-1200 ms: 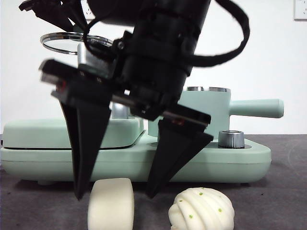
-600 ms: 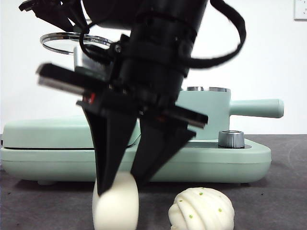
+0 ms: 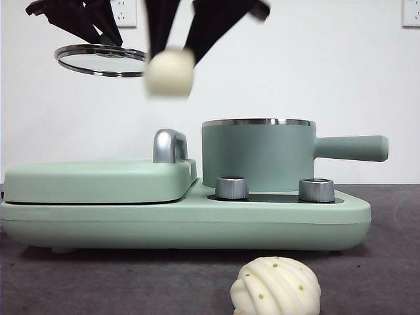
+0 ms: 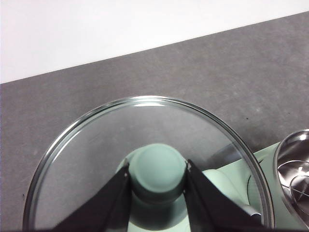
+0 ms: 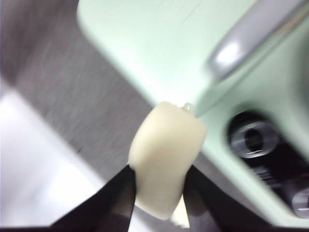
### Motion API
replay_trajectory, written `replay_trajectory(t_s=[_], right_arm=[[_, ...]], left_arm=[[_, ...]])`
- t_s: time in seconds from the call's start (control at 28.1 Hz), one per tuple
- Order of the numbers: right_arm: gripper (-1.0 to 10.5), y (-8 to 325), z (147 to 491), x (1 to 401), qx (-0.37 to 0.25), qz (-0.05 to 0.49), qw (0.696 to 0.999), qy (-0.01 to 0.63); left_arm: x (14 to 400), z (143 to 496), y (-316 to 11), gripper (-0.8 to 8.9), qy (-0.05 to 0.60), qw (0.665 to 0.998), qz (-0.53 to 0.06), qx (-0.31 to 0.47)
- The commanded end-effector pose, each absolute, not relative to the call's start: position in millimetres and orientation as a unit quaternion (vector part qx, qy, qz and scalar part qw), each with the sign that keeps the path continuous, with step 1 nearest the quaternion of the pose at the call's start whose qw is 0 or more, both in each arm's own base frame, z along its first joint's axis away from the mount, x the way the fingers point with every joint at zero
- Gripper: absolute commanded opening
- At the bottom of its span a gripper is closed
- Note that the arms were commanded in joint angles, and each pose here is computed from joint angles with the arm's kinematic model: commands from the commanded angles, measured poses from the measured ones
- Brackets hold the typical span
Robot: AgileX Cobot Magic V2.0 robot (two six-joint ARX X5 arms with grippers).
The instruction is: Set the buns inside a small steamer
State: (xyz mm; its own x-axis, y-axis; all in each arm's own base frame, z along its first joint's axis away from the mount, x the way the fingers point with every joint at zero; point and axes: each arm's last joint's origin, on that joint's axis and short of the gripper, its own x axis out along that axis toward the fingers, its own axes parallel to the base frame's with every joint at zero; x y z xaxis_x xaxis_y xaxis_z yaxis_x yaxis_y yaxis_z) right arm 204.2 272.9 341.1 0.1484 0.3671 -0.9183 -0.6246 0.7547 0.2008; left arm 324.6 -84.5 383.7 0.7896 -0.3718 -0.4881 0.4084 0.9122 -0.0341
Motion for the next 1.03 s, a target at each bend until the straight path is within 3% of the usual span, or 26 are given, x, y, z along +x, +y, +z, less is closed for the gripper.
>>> replay_trajectory(t_s=[0.04,0.25,0.5,0.78,1.03], right_arm=[[1.4,266.6,360.9,217.5,-0.124,0.337,0.768,0.53],[1.4,235.5,375.5,255.8,-0.094,0.3,0.804,0.504],[1.4,214.6,349.8,312.3,-0.05,0.274,0.815,0.509],[1.4,212.2,302.1,351.8,-0.041,0.247,0.795,0.552],[1.4,215.1,281.5,360.5,-0.051,0.24,0.781,0.574]], left_arm=[[323.9,395.6,-84.9,0.07,0.222,0.951,-0.209,0.039],[323.8,395.3,-84.9,0.07,0.224,0.951,-0.209,0.039],[323.7,394.8,-85.0,0.07,0.227,0.95,-0.209,0.039],[323.3,394.2,-84.9,0.07,0.23,0.95,-0.209,0.038],[323.3,394.2,-84.9,0.07,0.231,0.95,-0.209,0.038]])
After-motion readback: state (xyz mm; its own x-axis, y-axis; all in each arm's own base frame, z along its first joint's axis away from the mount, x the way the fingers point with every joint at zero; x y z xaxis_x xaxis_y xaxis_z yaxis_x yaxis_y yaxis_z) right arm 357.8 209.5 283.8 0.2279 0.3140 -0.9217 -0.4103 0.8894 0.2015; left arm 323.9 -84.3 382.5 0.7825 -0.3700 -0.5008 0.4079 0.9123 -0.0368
